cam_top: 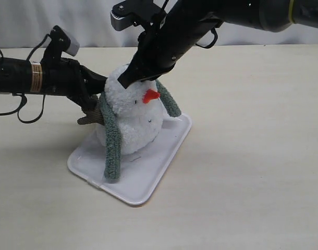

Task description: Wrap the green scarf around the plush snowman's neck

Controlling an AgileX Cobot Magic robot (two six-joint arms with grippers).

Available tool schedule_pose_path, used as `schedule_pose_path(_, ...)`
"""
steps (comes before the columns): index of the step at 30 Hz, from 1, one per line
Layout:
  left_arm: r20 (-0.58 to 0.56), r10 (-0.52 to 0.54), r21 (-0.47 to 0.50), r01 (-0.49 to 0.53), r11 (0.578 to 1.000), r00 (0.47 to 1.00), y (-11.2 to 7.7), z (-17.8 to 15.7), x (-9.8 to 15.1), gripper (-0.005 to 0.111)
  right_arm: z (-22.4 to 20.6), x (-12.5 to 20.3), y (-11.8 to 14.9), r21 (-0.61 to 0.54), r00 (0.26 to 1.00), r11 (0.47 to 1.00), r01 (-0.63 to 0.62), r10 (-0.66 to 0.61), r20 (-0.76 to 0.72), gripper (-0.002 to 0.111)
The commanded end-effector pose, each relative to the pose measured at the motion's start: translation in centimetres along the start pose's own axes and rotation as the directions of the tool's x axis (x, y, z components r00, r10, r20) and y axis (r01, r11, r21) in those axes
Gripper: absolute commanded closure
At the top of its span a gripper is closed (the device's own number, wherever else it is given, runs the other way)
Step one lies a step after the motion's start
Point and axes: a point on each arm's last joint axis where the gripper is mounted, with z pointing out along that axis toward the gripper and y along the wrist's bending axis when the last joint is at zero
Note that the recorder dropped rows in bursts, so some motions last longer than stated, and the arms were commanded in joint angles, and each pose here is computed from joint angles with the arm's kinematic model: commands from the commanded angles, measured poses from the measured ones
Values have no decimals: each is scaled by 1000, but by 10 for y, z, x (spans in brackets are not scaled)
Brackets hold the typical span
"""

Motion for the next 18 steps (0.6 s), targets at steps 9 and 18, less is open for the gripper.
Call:
schedule_pose_path(9, -86, -10, 64, 15, 998, 996, -7, 4, 9, 107, 3, 7, 1, -11, 998, 1000, 10, -10, -60, 104)
schedule_pose_path(18, 105, -12, 173, -6, 985, 994, -18, 3, -9, 107, -2, 3, 2, -3, 999, 1000, 10, -10, -31, 101)
